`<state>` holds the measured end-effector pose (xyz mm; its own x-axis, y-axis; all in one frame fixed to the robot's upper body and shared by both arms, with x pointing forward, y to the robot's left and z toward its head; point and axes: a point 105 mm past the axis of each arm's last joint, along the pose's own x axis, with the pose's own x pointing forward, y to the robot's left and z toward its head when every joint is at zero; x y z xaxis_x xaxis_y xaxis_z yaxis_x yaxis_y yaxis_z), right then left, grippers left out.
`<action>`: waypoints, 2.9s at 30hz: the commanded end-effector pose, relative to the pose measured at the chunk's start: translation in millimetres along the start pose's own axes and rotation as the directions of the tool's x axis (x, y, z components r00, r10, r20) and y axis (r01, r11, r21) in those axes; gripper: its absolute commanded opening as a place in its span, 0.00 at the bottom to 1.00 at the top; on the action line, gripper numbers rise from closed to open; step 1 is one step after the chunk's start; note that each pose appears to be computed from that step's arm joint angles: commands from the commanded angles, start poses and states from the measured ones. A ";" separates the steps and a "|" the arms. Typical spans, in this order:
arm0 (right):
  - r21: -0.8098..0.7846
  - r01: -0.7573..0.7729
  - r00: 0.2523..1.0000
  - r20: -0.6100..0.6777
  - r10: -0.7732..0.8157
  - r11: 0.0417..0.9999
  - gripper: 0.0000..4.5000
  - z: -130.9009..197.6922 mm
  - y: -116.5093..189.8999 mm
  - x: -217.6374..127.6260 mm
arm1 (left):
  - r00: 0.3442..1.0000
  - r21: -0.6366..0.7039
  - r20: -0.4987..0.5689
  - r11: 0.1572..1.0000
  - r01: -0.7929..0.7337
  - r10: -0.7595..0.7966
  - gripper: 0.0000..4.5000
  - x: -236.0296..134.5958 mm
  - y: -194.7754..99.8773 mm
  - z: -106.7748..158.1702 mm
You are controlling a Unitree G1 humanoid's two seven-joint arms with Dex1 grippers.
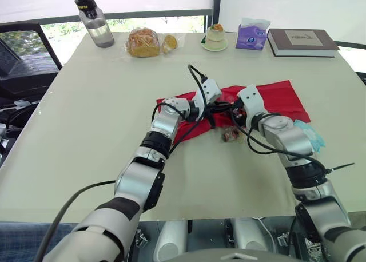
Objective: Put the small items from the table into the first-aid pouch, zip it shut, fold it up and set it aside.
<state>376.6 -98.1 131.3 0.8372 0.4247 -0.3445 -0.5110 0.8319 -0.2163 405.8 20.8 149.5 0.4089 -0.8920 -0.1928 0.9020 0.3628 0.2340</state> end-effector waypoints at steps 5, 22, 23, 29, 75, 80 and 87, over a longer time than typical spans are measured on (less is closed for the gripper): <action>-0.023 0.047 0.999 0.021 -0.047 0.999 0.36 1.1 -14.5 -13.3 | 1.000 0.009 0.027 1.000 0.014 -0.014 0.00 -6.0 9.3 14.1; -0.038 0.032 0.996 0.088 -0.029 0.999 0.02 25.2 -9.0 39.0 | 0.999 0.010 0.008 0.999 0.051 -0.051 0.00 -6.3 4.2 8.1; -0.039 0.034 0.995 0.091 -0.030 0.999 0.02 26.1 -9.6 40.6 | 0.999 0.010 0.007 0.999 0.050 -0.050 0.00 -6.6 4.4 7.7; -0.049 0.044 0.996 0.085 -0.040 0.998 0.02 20.2 -18.8 34.0 | 0.999 0.005 0.006 0.999 0.035 -0.035 0.00 -8.0 6.5 5.9; -0.063 -0.280 0.918 0.274 0.286 0.958 0.98 0.4 -65.8 -245.8 | 0.990 0.055 -0.122 0.996 -0.069 0.075 0.00 -56.6 39.1 -25.3; -0.093 -0.337 0.916 0.198 0.349 0.937 0.98 -7.9 -50.1 -204.8 | 0.991 0.052 -0.118 0.997 -0.054 0.060 0.00 -52.4 35.1 -25.6; -0.282 -0.378 0.894 0.139 0.427 0.882 0.98 -13.0 -25.3 -144.6 | 0.992 0.049 -0.109 0.998 -0.051 0.056 0.00 -49.0 33.5 -23.5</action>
<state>258.5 -188.1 172.3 0.5384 0.7953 -0.2786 -0.8416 0.4905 -0.2262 417.3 85.2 134.1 0.4648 -0.8305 -0.3070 0.8799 0.3945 0.2650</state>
